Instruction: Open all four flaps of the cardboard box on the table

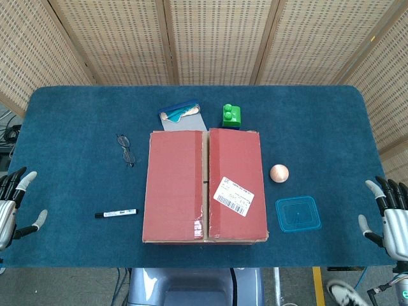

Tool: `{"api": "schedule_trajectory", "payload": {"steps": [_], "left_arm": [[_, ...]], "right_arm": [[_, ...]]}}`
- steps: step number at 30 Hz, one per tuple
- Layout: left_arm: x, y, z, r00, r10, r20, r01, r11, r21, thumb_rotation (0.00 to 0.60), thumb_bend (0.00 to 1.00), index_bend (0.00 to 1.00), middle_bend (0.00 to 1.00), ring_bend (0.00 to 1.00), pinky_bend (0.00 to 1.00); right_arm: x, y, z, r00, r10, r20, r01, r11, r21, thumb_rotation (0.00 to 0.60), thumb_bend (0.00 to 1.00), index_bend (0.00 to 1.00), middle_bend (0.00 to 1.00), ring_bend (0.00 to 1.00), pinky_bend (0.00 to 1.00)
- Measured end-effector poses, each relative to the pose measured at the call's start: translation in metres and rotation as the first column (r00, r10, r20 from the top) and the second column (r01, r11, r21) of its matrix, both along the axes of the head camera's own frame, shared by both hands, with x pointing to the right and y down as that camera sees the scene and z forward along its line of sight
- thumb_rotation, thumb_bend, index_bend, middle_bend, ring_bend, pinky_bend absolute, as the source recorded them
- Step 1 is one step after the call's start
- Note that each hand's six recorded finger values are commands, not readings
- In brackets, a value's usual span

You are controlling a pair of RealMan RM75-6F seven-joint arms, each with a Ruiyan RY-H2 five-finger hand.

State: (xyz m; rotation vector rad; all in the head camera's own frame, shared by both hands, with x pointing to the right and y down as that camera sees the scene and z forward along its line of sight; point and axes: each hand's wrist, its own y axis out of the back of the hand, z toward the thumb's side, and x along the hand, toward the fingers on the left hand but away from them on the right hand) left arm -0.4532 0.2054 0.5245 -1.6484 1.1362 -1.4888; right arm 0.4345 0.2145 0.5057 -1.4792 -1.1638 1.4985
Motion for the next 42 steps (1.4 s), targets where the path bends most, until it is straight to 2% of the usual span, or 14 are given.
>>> {"api": "schedule_trajectory", "payload": {"steps": [8, 24, 30, 34, 39, 42], "left_arm": [[0.002, -0.001, 0.004, 1.000, 0.004, 0.005, -0.004, 1.000, -0.015, 0.516, 0.37, 0.07, 0.00, 0.00, 0.00], [0.003, -0.005, 0.004, 1.000, 0.000, 0.015, 0.000, 1.000, -0.009, 0.515, 0.37, 0.07, 0.00, 0.00, 0.00], [0.003, -0.005, 0.003, 1.000, -0.001, 0.024, 0.002, 1.000, -0.014, 0.515, 0.37, 0.07, 0.00, 0.00, 0.00], [0.004, -0.006, 0.002, 1.000, 0.003, 0.027, -0.002, 1.000, -0.016, 0.516, 0.37, 0.07, 0.00, 0.00, 0.00], [0.006, -0.006, 0.004, 1.000, 0.011, 0.028, -0.010, 1.000, -0.026, 0.516, 0.37, 0.10, 0.00, 0.00, 0.00], [0.009, -0.006, 0.006, 0.999, 0.023, 0.029, -0.022, 0.999, -0.035, 0.516, 0.37, 0.10, 0.00, 0.00, 0.00]], "right_arm": [[0.001, -0.001, 0.005, 1.000, 0.005, -0.001, -0.005, 1.000, -0.024, 0.600, 0.44, 0.13, 0.08, 0.00, 0.00], [0.004, -0.004, 0.002, 1.000, 0.010, 0.021, -0.010, 1.000, -0.009, 0.600, 0.45, 0.13, 0.08, 0.00, 0.00], [-0.002, -0.009, 0.003, 0.998, -0.005, 0.063, 0.006, 1.000, -0.010, 0.600, 0.62, 0.13, 0.09, 0.00, 0.00], [-0.011, -0.019, 0.002, 0.994, -0.051, 0.101, 0.051, 0.999, -0.002, 0.600, 0.74, 0.13, 0.11, 0.00, 0.00], [-0.029, -0.035, -0.002, 0.979, -0.125, 0.162, 0.125, 0.992, 0.012, 0.600, 0.78, 0.13, 0.13, 0.00, 0.00], [-0.044, -0.046, -0.005, 0.959, -0.176, 0.222, 0.174, 0.984, 0.026, 0.600, 0.79, 0.15, 0.15, 0.00, 0.00]]}}
